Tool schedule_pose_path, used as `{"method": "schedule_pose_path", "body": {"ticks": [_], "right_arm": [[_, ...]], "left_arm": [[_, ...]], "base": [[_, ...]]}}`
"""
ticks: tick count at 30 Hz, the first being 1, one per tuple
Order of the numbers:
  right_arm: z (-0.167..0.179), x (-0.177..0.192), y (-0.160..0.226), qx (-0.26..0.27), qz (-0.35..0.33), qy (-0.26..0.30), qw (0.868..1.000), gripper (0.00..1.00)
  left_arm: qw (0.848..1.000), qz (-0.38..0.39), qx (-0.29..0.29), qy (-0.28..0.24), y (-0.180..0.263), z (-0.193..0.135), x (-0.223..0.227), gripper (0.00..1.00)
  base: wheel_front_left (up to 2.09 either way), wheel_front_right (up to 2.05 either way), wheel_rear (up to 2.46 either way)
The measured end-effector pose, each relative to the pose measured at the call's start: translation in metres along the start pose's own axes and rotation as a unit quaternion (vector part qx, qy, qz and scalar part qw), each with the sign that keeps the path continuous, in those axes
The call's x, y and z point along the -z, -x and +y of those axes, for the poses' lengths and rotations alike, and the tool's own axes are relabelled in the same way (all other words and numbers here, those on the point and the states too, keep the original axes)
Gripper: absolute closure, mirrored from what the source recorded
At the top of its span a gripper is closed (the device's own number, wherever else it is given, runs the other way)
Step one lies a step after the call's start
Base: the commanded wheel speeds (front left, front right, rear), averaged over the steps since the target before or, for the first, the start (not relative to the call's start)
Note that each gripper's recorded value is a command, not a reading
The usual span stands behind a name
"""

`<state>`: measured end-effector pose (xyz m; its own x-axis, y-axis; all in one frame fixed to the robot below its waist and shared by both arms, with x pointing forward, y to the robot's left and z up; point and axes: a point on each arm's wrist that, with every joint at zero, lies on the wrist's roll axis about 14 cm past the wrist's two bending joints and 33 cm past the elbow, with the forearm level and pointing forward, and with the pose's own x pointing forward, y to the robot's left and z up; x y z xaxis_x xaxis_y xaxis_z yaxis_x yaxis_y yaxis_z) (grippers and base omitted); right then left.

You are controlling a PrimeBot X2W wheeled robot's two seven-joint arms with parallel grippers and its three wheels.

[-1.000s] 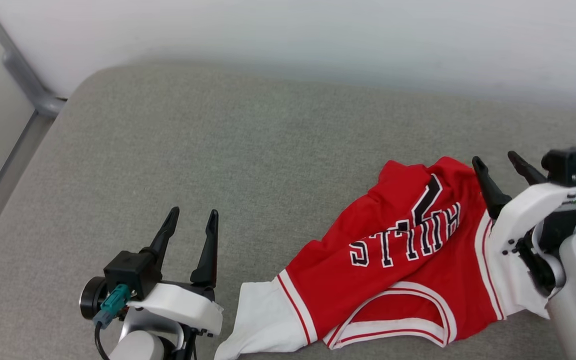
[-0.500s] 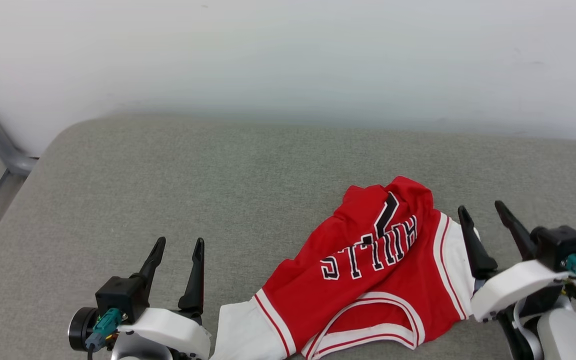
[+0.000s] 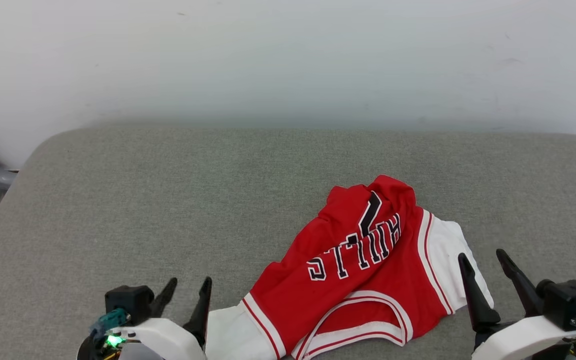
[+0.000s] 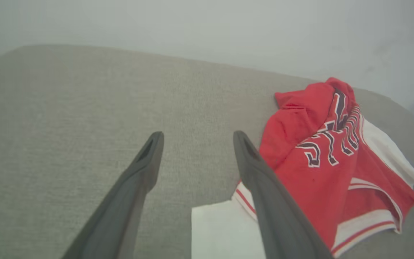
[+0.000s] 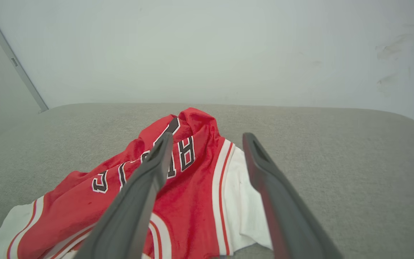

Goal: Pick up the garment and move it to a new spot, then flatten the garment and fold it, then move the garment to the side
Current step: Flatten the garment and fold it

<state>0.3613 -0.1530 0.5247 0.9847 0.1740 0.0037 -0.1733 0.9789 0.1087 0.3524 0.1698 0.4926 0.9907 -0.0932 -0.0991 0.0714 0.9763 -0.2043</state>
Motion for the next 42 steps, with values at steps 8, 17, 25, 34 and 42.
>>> {"method": "schedule_pose_path", "body": {"ticks": [8,17,25,34,42], "right_arm": [[-0.003,-0.002,0.008,0.012,0.006,-0.005,1.000,0.00],[-0.008,0.005,0.009,0.022,0.015,-0.016,1.000,0.00],[-0.018,0.019,0.003,0.038,0.037,-0.021,0.998,0.00],[-0.031,0.027,0.009,0.059,0.059,-0.040,0.996,0.00],[-0.072,0.065,0.027,0.108,0.160,-0.073,0.978,0.00]], "left_arm": [[0.960,0.269,0.069,0.036,0.031,-0.014,0.070,0.00],[0.908,0.411,0.064,0.045,0.065,-0.009,0.115,0.00],[0.867,0.490,0.075,0.046,0.061,-0.012,0.148,0.00],[0.866,0.489,0.096,0.038,0.056,-0.023,0.151,1.00],[0.930,0.359,0.082,0.022,0.027,-0.018,0.106,1.00]], "base": [[0.00,0.00,0.00],[0.00,0.00,0.00],[0.00,0.00,0.00],[0.00,0.00,0.00],[0.00,0.00,0.00]]}}
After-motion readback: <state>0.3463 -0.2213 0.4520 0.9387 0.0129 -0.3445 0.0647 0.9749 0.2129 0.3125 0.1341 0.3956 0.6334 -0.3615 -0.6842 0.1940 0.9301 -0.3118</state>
